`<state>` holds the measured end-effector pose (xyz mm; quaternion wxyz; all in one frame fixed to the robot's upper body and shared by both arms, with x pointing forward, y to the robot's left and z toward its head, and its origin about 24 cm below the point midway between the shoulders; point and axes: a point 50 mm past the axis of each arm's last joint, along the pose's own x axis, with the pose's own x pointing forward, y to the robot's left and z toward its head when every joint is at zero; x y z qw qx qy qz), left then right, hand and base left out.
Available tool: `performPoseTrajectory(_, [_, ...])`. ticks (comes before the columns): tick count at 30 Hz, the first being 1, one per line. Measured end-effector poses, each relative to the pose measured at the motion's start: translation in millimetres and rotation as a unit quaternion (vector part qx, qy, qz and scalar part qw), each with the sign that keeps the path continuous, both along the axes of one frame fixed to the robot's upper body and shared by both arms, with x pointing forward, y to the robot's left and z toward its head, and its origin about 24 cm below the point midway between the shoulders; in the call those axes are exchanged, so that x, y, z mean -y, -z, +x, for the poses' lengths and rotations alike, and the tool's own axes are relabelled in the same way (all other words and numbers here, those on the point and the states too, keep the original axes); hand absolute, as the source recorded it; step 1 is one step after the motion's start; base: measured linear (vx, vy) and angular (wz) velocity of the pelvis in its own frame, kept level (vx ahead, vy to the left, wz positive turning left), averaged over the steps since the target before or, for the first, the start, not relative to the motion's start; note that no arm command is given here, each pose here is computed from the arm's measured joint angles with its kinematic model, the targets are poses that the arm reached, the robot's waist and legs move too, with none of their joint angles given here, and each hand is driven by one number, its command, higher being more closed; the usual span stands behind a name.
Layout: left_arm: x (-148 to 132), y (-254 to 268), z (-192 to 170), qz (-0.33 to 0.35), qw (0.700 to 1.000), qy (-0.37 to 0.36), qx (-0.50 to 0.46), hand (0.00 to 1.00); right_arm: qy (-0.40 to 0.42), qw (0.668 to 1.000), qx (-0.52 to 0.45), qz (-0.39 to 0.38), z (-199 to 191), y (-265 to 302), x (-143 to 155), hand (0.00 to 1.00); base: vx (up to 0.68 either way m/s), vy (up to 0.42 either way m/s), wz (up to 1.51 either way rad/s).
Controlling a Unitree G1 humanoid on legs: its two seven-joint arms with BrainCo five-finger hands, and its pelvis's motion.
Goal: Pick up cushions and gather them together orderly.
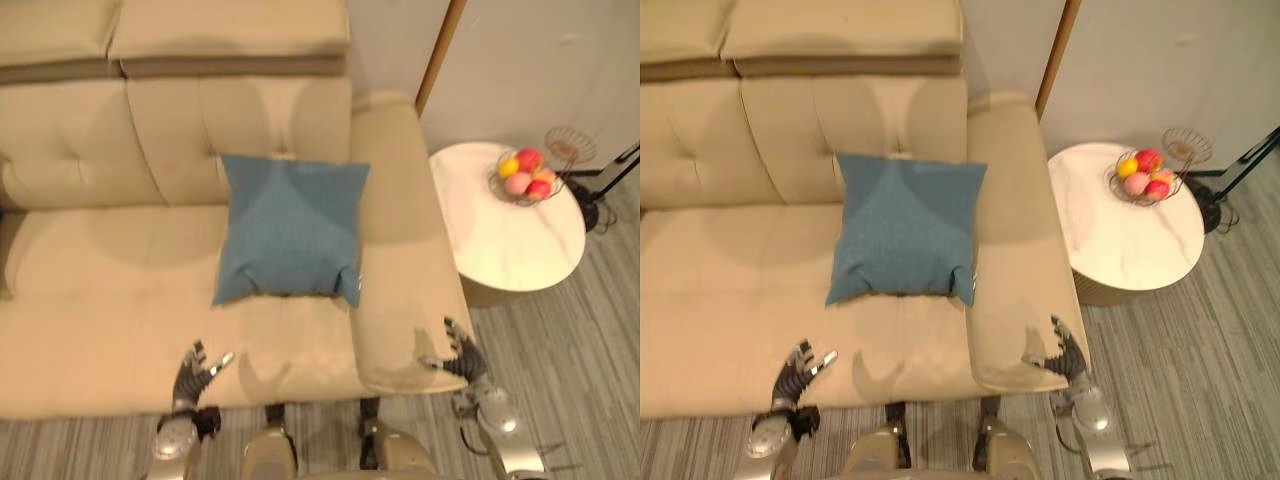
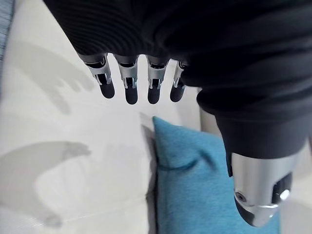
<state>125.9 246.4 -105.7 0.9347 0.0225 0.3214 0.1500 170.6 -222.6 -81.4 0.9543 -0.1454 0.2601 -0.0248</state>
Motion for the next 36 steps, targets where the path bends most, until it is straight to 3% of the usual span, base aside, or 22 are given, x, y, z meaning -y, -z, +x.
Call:
performPoseTrajectory(4, [13.8, 22.1, -29.6, -0.017, 0.996, 0.035, -0.078, 0.00, 0.011, 0.996, -0.089, -0.012, -35.6, 27.6, 8.8, 0.00, 0.06, 0.054, -0.23])
performPoseTrajectory(8, [13.9, 25.3, -35.3, -0.003, 0.993, 0.057, -0.099, 0.00, 0.009, 0.992, -0.120, -0.022, -45.0, 36.1, 11.1, 0.00, 0.02, 0.034, -0.37])
performPoseTrajectory(14, [7.4, 5.7, 0.4, 0.026, 0.995, 0.084, -0.036, 0.00, -0.001, 0.993, -0.114, -0.027, -29.5, 34.3, 10.1, 0.00, -0.09, 0.023, -0.27])
performPoseTrajectory(19, [4.7, -0.4, 4.5, 0.032, 0.997, 0.067, -0.019, 0.00, -0.012, 0.991, -0.129, -0.016, -31.4, 40.6, -1.3, 0.00, -0.16, -0.105, 0.29])
performPoseTrajectory(23, [34.3, 0.1, 12.7, -0.022, 0.998, 0.053, 0.008, 0.00, -0.001, 0.996, -0.078, -0.039, 0.6, 22.3, 10.9, 0.00, -0.38, -0.116, 0.09])
performPoseTrajectory(36, [32.4, 0.7, 7.4, -0.023, 0.998, 0.053, 0.002, 0.00, 0.086, 0.991, -0.101, -0.029, -30.0, 28.9, 32.4, 0.00, -0.16, 0.015, 0.19])
